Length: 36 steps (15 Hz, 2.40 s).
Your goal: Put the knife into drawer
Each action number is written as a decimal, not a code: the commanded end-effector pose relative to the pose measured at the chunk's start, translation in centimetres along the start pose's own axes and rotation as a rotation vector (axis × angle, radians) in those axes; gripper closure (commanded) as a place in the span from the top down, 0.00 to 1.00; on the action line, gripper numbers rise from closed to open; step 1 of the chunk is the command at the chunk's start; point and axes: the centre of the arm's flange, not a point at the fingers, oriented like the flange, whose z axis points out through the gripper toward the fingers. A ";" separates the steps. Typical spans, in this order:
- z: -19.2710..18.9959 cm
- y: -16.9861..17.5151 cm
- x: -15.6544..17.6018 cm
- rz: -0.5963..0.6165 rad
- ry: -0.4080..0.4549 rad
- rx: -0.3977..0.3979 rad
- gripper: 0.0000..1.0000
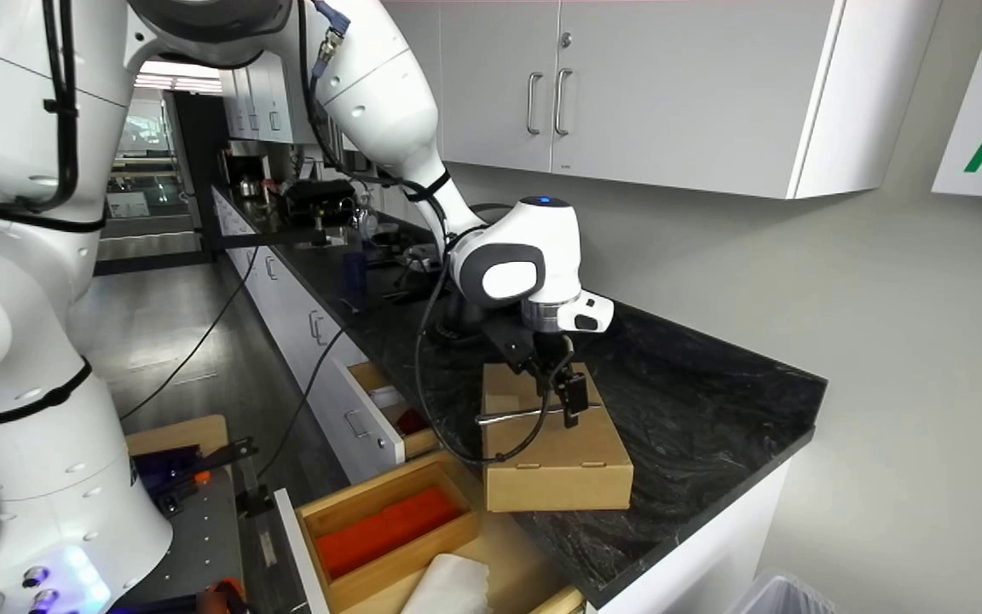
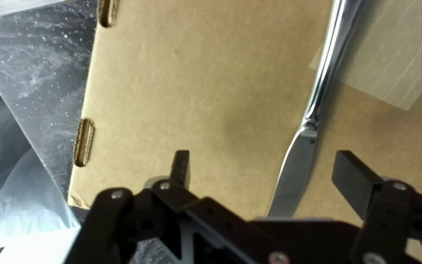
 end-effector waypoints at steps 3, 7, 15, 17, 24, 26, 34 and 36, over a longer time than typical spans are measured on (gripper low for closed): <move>-1.1 -2.1 -1.4 -0.057 -0.049 0.025 1.00; -1.3 -3.3 -3.3 -0.073 -0.094 0.024 1.00; -1.7 -2.6 -7.2 -0.051 -0.162 0.017 1.00; -0.9 -2.5 -5.3 -0.074 -0.163 0.024 1.00; -1.5 -2.7 -6.3 -0.100 -0.148 0.035 1.00; -1.5 -2.7 -6.2 -0.111 -0.137 0.037 1.00; -1.5 -2.7 -6.2 -0.122 -0.133 0.032 0.68; -1.5 -2.7 -6.2 -0.125 -0.133 0.035 0.54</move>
